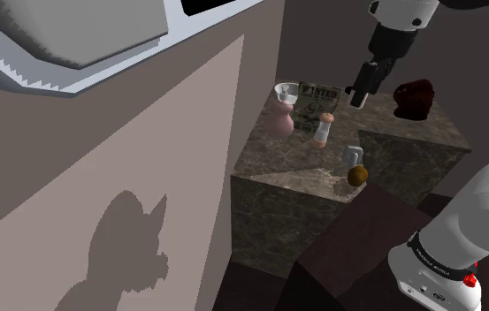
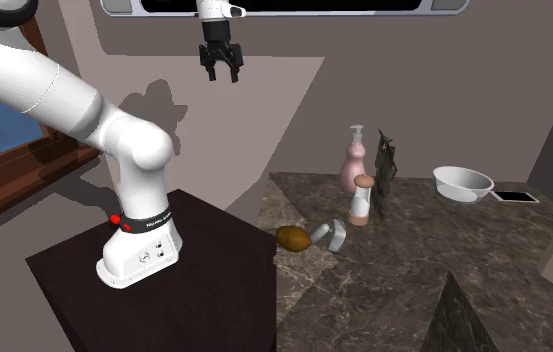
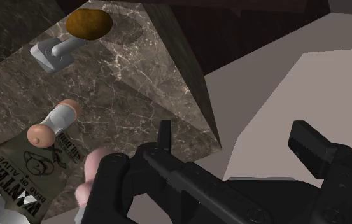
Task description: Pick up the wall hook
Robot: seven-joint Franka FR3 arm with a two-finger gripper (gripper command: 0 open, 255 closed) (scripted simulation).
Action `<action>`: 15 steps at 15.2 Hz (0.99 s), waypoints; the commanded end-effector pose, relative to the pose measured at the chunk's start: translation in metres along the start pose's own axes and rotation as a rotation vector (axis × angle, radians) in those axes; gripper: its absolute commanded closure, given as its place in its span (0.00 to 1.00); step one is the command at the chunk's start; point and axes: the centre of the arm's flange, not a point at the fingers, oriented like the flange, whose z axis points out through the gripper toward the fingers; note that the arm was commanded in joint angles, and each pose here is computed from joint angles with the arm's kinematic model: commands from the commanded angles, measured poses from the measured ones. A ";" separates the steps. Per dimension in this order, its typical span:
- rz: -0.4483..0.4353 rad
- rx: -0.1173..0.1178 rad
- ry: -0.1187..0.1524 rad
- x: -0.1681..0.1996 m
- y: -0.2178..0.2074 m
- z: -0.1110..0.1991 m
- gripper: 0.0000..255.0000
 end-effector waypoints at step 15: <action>0.321 0.055 -0.024 0.046 0.133 0.129 0.00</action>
